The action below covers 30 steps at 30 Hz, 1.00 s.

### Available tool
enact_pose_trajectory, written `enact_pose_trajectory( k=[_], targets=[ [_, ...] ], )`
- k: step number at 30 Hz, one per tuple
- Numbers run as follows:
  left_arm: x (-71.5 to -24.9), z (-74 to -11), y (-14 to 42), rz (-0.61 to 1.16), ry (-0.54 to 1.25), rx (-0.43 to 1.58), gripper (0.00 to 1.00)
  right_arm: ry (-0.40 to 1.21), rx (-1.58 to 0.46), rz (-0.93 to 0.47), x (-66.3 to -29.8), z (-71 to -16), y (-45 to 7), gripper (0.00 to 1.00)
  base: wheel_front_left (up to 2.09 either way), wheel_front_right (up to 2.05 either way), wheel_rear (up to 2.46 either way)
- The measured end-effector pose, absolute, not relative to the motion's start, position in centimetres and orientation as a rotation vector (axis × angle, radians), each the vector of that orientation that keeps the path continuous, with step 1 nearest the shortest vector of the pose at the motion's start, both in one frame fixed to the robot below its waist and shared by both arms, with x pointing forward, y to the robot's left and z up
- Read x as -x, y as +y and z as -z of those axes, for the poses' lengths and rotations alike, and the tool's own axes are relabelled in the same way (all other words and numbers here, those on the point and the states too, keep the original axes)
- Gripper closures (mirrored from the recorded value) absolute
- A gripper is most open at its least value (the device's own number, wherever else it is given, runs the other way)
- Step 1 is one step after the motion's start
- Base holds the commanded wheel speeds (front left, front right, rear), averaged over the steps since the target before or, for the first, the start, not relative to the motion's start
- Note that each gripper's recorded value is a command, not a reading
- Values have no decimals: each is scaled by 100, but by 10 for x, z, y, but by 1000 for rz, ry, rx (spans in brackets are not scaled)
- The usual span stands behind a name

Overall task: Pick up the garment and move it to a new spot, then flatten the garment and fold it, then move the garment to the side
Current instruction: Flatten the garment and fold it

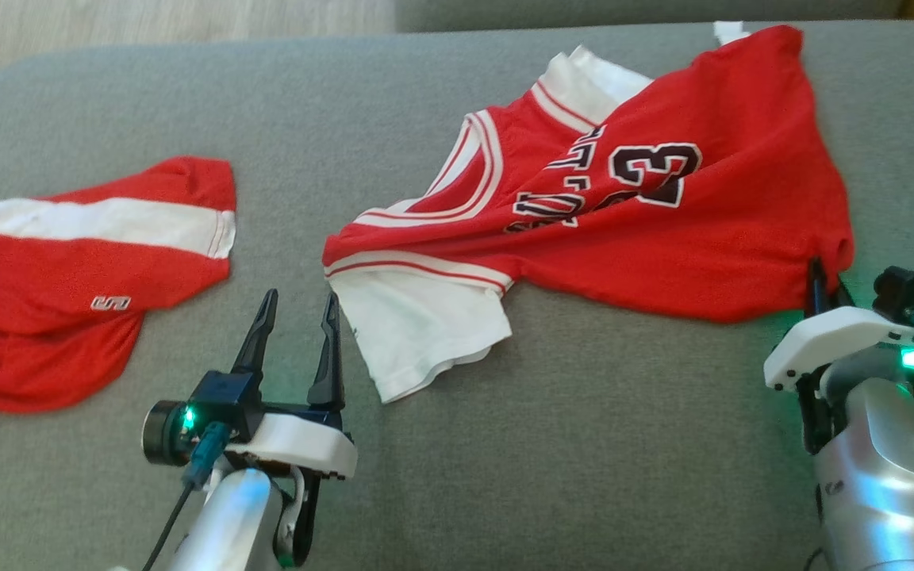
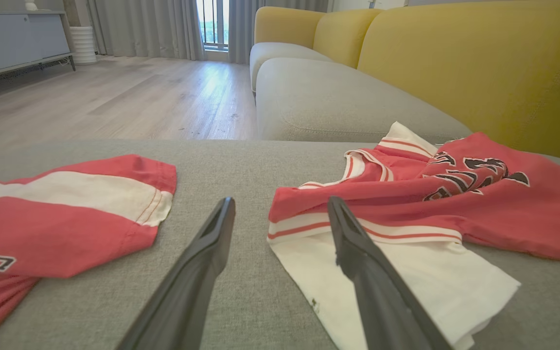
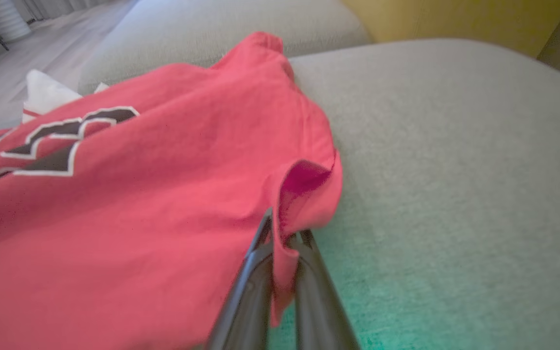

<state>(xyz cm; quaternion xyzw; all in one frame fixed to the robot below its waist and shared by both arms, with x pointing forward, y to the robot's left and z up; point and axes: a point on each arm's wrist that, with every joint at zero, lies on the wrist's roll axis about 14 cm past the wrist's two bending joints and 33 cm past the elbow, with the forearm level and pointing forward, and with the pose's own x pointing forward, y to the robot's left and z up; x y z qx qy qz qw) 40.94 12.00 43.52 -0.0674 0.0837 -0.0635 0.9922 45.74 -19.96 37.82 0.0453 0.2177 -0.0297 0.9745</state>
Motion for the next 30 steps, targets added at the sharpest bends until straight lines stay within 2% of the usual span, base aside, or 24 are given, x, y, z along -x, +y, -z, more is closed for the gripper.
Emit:
enact_pose_trajectory(
  k=[8,12,20,30],
  targets=[
    [-403,-447,106,161,138,142,0,260,2,101,-453,-431,-228,100,0,0,0],
    [-396,-449,101,173,136,145,0,224,78,125,-441,-451,-243,100,0,0,0],
    [-392,-447,112,143,142,153,0,268,172,88,-453,-463,-231,100,0,0,0],
    [-391,-433,129,101,178,152,0,460,256,-34,-485,-426,-185,100,0,0,0]
  ],
)
